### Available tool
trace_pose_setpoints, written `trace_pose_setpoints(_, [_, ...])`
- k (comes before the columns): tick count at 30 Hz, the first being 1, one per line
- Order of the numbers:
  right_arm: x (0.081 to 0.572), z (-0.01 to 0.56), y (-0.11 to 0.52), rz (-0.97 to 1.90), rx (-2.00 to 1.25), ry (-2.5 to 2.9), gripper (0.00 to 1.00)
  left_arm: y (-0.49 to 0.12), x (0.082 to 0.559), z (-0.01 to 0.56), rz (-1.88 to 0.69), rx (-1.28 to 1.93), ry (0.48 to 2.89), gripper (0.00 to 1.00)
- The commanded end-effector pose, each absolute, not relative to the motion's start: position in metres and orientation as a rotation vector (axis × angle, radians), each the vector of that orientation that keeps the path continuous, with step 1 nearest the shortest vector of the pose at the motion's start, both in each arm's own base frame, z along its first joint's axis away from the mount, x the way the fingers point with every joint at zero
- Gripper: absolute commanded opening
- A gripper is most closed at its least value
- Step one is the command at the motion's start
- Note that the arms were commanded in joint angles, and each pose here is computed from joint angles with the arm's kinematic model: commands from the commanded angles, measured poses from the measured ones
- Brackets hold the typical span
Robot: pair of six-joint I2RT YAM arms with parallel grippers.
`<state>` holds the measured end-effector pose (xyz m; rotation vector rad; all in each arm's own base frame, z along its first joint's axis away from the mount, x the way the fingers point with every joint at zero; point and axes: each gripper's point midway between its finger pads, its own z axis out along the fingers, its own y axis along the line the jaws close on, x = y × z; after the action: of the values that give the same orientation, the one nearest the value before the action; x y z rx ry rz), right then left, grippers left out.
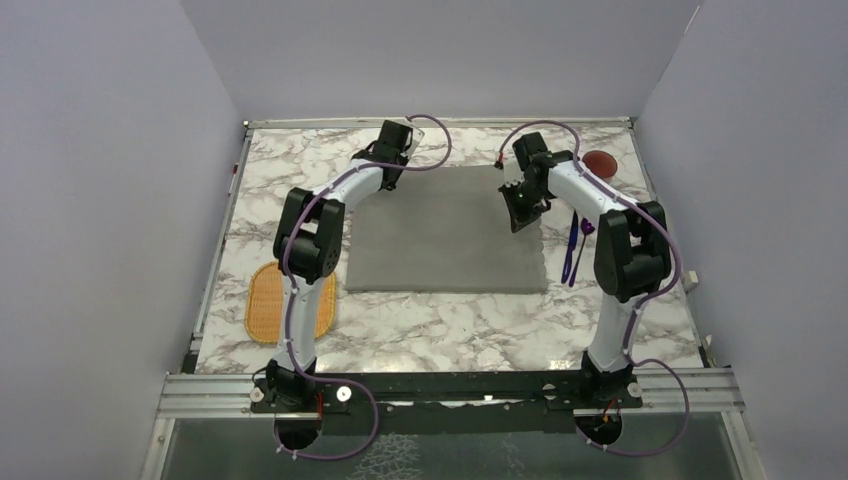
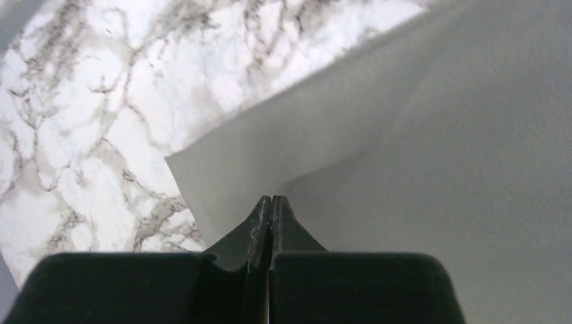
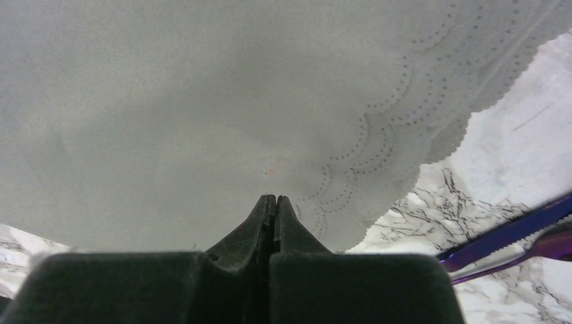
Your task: Set the dinner table for one person
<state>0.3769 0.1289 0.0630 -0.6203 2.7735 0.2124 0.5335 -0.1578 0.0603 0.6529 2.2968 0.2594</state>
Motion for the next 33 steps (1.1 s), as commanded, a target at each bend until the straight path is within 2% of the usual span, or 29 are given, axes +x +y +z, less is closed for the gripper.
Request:
trace_pose_setpoints(1, [0.361, 0.045, 0.137, 0.31, -0.663, 2.841, 0.01, -0.151, 0.57, 0.081, 0.27, 0.56, 2.201, 0.0])
trace_pose_setpoints(17, [0.349, 0.019, 0.134, 0.315, -0.675, 2.932, 0.0, -0.117, 0.579, 0.035, 0.377, 0.546, 2.264, 0.0])
trace_pose_setpoints(33, [0.325, -0.002, 0.123, 0.289, -0.697, 2.996, 0.01, -0.081, 0.581, 0.034, 0.552, 0.521, 2.259, 0.0])
